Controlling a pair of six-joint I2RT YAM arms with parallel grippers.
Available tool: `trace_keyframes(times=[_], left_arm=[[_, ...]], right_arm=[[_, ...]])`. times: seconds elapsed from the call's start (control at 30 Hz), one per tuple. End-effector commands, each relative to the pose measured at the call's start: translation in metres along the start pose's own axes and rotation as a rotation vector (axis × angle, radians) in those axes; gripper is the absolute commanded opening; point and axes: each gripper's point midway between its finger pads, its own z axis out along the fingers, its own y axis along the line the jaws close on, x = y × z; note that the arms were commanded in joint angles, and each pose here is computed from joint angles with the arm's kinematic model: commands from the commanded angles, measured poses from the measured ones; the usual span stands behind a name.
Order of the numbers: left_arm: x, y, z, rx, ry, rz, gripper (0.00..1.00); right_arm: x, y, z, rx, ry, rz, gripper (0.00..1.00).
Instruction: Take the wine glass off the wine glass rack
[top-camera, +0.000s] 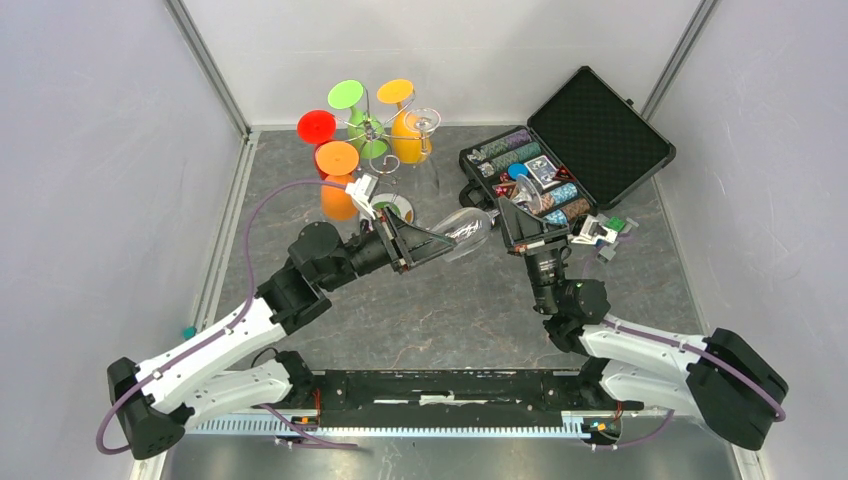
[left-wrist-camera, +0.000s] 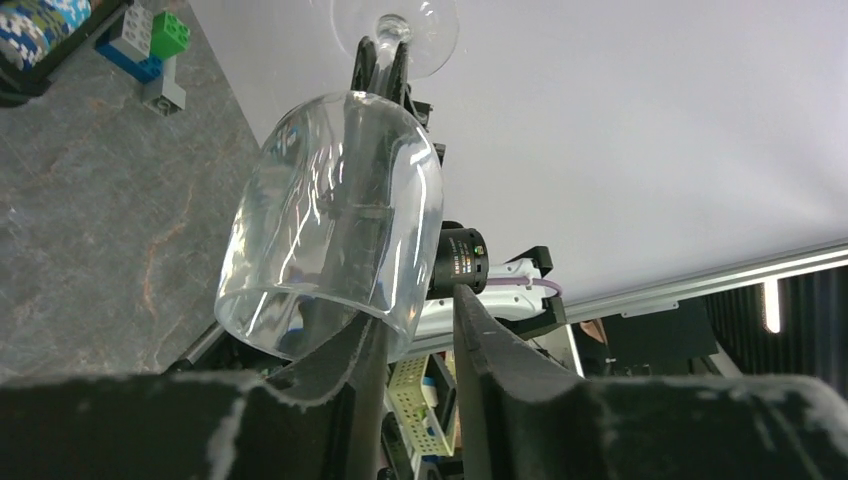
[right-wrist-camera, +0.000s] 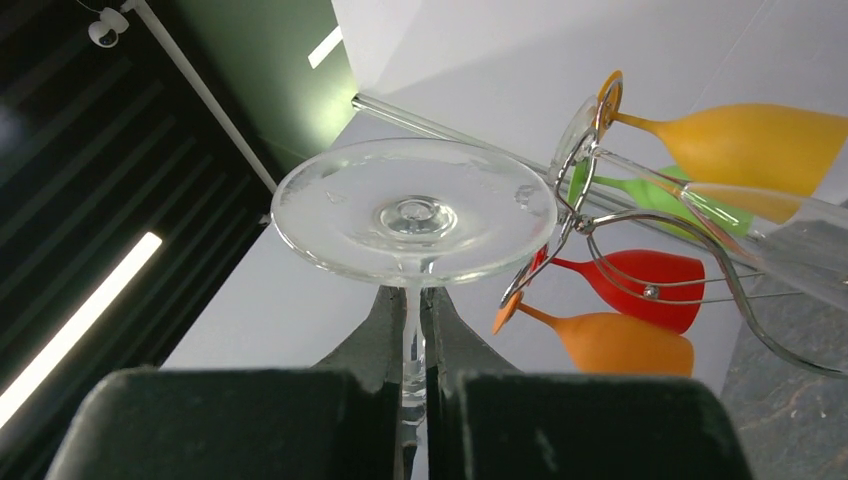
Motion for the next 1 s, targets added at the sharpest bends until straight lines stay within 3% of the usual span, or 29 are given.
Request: trace_keyframes(times=[0.0,0.1,0.23,0.37,0.73,0.87,0.97], left_arm=[[-0.021,-0.04,0.0,0.081,-0.066,0.174,0.29],[-0.025,-0.036,0.004,0.041,-0.067,0.232,0.2],[-0.033,-0.03,0.007,0.0,-0.102,0.283,0.02],[-0.039,-0.026,0.005,-0.031,-0.12,0.354,0.02],[-0.054,-0.018,-0.027,-0.15,-0.147,0.617,0.02],[-0.052,-0.004,-0.043,-0.242,-0.098,0.665,0.02],[-0.052,0.012,-0.06,-0.355,-0.058,0.693,0.02]], right_arm=[[0.019,0.02,0.0,-0.064,0.076,0.107,0.0],[0.022,0.023,0.001,-0.07,0.089,0.133,0.0],[0.029,0.02,0.0,-0.056,0.112,0.126,0.0],[0.031,0.017,-0.001,-0.047,0.122,0.128,0.04],[0.044,0.012,-0.002,-0.024,0.19,0.053,0.73],[0.053,-0.004,-0.013,0.03,0.249,0.016,0.86],[0.062,-0.025,-0.03,0.106,0.327,-0.017,0.88]])
